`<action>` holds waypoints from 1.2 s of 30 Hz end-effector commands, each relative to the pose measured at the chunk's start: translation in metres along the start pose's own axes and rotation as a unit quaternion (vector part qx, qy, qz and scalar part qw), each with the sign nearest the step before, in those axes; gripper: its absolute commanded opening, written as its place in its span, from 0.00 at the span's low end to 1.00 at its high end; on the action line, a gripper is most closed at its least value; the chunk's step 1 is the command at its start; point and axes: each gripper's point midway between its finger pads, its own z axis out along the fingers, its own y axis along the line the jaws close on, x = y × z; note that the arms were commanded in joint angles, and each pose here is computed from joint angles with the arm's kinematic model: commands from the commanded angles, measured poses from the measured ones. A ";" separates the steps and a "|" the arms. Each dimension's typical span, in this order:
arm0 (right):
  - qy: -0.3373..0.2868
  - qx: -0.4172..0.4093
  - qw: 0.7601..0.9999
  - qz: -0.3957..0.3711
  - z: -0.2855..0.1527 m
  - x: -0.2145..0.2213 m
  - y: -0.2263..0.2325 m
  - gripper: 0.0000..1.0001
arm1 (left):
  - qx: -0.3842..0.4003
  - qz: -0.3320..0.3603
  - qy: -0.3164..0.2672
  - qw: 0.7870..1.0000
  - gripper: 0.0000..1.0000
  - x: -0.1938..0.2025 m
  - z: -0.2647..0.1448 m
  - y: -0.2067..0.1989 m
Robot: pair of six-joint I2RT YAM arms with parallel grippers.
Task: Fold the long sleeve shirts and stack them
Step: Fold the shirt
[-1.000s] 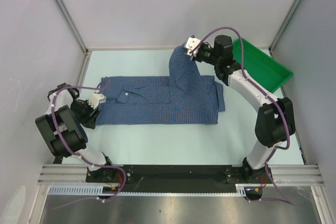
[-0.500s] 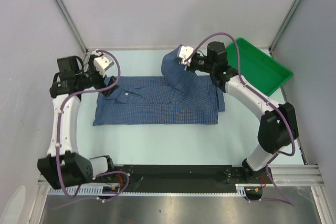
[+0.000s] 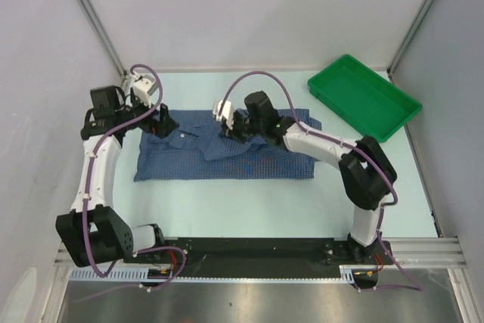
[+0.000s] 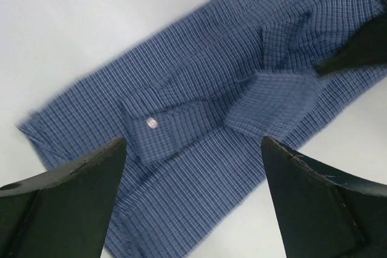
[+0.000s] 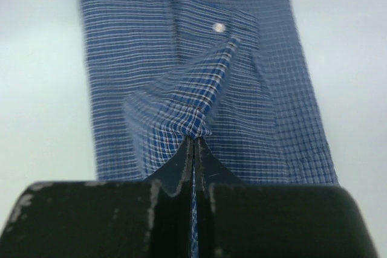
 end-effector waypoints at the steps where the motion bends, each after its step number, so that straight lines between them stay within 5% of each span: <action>1: -0.050 0.126 0.987 0.084 -0.022 -0.040 -0.094 0.00 | -0.007 -0.051 -0.006 0.999 0.98 0.010 -0.012 -0.018; 9: -0.069 0.257 0.960 0.084 -0.103 -0.025 -0.202 0.00 | -0.021 -0.031 -0.010 0.999 0.99 0.013 -0.013 -0.014; 17: -0.045 0.293 0.951 0.091 -0.103 0.018 -0.223 0.00 | -0.038 -0.025 0.000 0.999 0.99 0.016 -0.012 -0.005; 25: -0.038 0.258 0.961 0.092 -0.056 -0.002 -0.164 0.00 | -0.100 -0.059 0.036 0.993 0.99 0.035 -0.020 0.014; 33: -0.022 0.234 0.965 0.112 0.046 -0.011 -0.072 0.00 | -0.128 -0.141 0.050 0.980 0.99 0.061 -0.030 0.033; 35: -0.005 0.199 0.974 0.108 0.068 -0.010 -0.044 0.13 | -0.123 -0.144 0.057 0.980 0.99 0.068 -0.030 0.035; 36: -0.007 0.189 0.976 0.106 0.072 -0.016 -0.041 0.37 | -0.115 -0.148 0.065 0.980 0.99 0.071 -0.029 0.033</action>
